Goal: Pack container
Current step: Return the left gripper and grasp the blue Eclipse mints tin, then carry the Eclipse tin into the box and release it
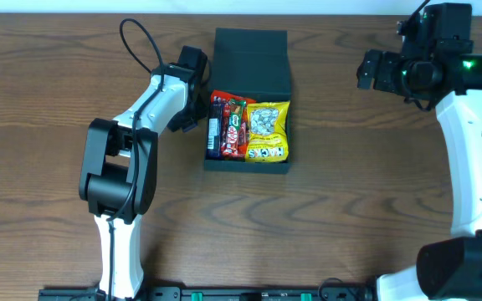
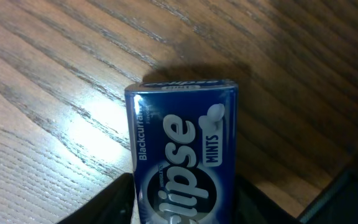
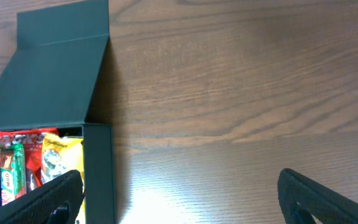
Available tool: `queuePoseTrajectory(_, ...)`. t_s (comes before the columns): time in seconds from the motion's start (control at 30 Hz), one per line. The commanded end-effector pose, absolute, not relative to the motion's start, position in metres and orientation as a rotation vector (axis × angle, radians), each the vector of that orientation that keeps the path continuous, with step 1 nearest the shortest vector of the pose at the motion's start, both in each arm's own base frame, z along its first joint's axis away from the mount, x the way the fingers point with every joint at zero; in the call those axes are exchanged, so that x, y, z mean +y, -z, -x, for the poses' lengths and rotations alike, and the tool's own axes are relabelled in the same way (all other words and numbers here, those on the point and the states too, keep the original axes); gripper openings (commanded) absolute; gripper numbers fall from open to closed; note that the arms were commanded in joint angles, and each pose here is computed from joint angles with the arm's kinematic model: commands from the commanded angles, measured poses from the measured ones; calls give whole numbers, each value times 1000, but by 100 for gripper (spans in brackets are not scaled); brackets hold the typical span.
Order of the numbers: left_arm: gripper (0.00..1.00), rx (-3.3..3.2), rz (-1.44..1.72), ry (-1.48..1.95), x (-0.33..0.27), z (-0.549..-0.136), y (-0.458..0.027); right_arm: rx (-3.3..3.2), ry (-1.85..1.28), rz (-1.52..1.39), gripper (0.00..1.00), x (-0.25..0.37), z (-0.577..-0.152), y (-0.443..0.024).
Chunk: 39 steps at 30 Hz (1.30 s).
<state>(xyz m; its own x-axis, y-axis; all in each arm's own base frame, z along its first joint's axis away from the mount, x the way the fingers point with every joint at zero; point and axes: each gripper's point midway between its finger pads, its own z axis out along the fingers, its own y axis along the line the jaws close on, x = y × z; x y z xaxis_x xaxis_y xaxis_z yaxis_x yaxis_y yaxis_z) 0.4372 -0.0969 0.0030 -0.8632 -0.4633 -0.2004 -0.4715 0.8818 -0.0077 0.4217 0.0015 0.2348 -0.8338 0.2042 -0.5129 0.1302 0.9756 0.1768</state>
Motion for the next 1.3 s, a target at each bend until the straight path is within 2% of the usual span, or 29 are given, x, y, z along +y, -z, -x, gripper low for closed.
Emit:
queuePoseTrajectory(0.0,45,2877,728,-59,-98,-434,5,2569,-180,-230,99,-1,-422,-235)
queuePoseTrajectory(0.33,34,2892,658,-54,-99,-436,2,2569,-180,-230,99,-1,-422,-235)
queuePoseTrajectory(0.5,23,2873,547,-48,-101,-448,-26,2569,-180,-230,99,-1,-422,-235)
queuePoseTrajectory(0.73,20,2706,447,-30,-106,-470,-110,2569,-180,-230,99,-1,-422,-235)
queuePoseTrajectory(0.93,20,2612,292,68,-146,-455,-170,2560,-180,-229,99,-1,-424,-236)
queuePoseTrajectory(1.07,23,2616,93,108,-194,-433,-179,2552,-180,-228,99,-1,-426,-237)
queuePoseTrajectory(1.27,24,2673,-106,109,-246,-401,-160,2553,-180,-228,99,-1,-425,-237)
